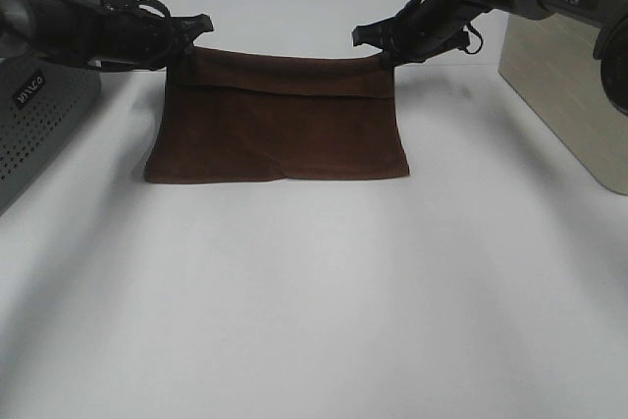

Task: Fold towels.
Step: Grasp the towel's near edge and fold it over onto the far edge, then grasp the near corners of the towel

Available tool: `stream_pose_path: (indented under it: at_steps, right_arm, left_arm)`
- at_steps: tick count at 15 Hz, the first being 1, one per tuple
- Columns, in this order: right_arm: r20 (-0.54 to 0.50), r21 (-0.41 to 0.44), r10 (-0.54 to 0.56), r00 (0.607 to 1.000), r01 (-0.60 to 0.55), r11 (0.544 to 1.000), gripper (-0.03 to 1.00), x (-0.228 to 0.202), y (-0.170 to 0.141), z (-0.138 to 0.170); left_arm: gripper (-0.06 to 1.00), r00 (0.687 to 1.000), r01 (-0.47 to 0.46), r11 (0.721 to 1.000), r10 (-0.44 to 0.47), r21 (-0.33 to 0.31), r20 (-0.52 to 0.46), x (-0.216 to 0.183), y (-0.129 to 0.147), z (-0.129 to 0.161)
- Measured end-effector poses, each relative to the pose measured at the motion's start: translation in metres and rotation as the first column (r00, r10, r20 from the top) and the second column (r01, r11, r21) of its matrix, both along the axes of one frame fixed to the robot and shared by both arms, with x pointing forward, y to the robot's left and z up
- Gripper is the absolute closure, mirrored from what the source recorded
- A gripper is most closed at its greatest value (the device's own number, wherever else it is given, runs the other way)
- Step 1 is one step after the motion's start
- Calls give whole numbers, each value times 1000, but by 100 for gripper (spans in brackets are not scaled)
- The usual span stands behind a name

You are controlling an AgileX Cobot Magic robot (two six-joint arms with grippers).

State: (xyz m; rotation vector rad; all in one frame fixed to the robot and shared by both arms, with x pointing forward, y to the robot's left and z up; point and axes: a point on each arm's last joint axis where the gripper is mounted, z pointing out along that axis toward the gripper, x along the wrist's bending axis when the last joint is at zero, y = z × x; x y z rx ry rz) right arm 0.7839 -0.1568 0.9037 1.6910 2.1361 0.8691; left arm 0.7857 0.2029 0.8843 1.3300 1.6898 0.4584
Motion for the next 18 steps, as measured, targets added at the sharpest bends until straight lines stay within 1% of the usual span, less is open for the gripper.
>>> stream_pose_path:
  at_steps: [1, 2, 3, 4, 5, 6, 7, 8, 9, 10, 11, 12, 13, 15, 16, 18]
  right_arm:
    - [9, 3, -2, 1000, 2, 1000, 73, 1, 0, 1]
    - [13, 4, -3, 1000, 3, 1000, 63, 1, 0, 2]
    - [15, 5, -3, 1000, 3, 1000, 44, 1, 0, 2]
    - [15, 5, -3, 1000, 3, 1000, 29, 1, 0, 2]
    - [16, 4, -3, 1000, 3, 1000, 21, 1, 0, 3]
    - [4, 0, 3, 1000, -3, 1000, 18, -1, 0, 8]
    - [-9, -4, 11, 1000, -11, 1000, 16, -3, 0, 16]
    - [-20, -7, 18, 1000, -18, 1000, 15, -6, -1, 24]
    - [-30, -8, 25, 999, -25, 1000, 15, -9, -1, 34]
    - [-44, -9, 34, 998, -34, 999, 15, -13, -1, 45]
    - [-58, -10, 40, 998, -40, 999, 15, -16, -1, 53]
    - [-80, -11, 46, 996, -47, 999, 15, -21, -2, 61]
    - [-112, -8, 45, 993, -47, 999, 15, -25, -2, 67]
    - [-188, -10, 49, 981, -52, 999, 15, -35, -4, 78]
    - [-289, -5, 45, 956, -49, 999, 15, -46, -4, 80]
    - [-396, 3, 59, 916, -63, 998, 16, -56, -4, 78]
  left_arm:
    - [58, 1000, 9, 1000, -9, 15, 3, 0, 0, 0]
    - [50, 1000, 12, 1000, -12, 21, 6, 0, 0, 1]
    - [33, 1000, 19, 999, -20, 34, 8, 0, 0, 1]
    - [22, 999, 35, 998, -35, 47, 7, 0, 0, 0]
    - [15, 998, 60, 997, -60, 56, 1, -1, -1, 1]
    - [12, 995, 102, 992, -102, 70, -7, -2, -1, 4]
    - [11, 988, 154, 983, -154, 96, -13, -4, -1, 9]
    - [11, 983, 182, 977, -182, 114, -12, -5, 3, 17]
    - [11, 980, 198, 975, -197, 104, -20, -6, 8, 25]
    - [11, 980, 200, 977, -198, 68, -38, -7, 14, 30]
    - [11, 978, 199, 980, -198, 14, -72, -8, 20, 30]
    - [11, 970, 210, 977, -213, -39, -118, -11, 26, 28]
    - [11, 954, 242, 968, -251, -72, -165, -15, 29, 26]
    - [11, 922, 297, 949, -315, -110, -228, -24, 26, 32]
    - [11, 901, 309, 941, -335, -135, -276, -37, 25, 43]
    - [11, 886, 295, 945, -327, -142, -330, -57, 27, 42]
